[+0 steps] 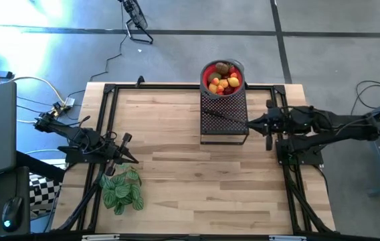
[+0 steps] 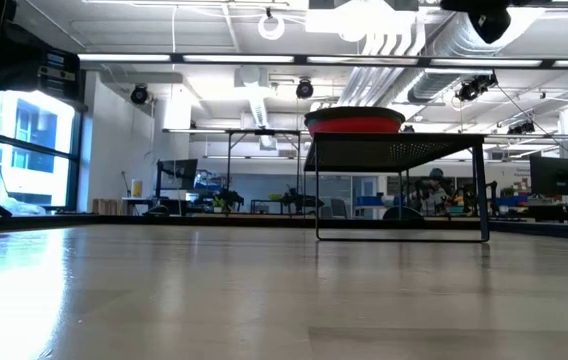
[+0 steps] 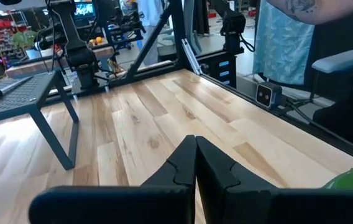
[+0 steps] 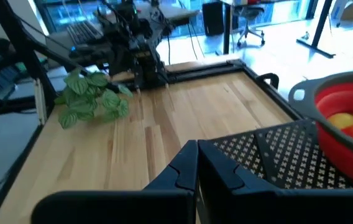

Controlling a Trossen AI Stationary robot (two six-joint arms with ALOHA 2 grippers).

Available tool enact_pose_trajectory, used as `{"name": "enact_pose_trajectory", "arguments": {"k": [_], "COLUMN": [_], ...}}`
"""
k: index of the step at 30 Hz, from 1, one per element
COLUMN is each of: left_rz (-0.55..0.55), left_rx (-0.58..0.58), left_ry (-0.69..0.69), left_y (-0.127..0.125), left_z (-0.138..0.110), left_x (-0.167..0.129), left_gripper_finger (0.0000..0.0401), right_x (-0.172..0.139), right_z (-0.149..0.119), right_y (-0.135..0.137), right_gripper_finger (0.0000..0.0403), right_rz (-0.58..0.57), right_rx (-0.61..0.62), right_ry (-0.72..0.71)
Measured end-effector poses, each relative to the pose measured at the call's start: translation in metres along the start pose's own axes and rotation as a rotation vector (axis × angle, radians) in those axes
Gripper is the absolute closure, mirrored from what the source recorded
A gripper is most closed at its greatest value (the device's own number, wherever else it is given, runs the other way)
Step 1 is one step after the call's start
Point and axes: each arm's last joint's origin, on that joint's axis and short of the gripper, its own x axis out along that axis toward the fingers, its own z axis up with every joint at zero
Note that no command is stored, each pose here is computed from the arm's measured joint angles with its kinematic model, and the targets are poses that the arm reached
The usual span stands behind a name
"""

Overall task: Pick & Place Fruit
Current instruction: Return to Home Position

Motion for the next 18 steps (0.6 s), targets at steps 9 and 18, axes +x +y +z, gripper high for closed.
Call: {"name": "enact_pose_trajectory", "arguments": {"k": [9,18], "left_rz": [0.009,0.010], "left_rx": [0.000,0.001], "left_ry": [-0.051,-0.049], "left_y": [0.001,0.001], "left_z": [0.003,0.003], "left_x": [0.001,0.001], "left_gripper_finger": [0.0401,0.0401], "right_x": [-0.033,-0.061], "right_z": [-0.003,-0.009], "right_y": [-0.008,-0.016], "right_gripper_finger": [0.0399,0.0400], "right_rz": [-0.007,-0.031], "right_rx": [0.003,-0.004], "right_ry": [-0.055,-0.107]}}
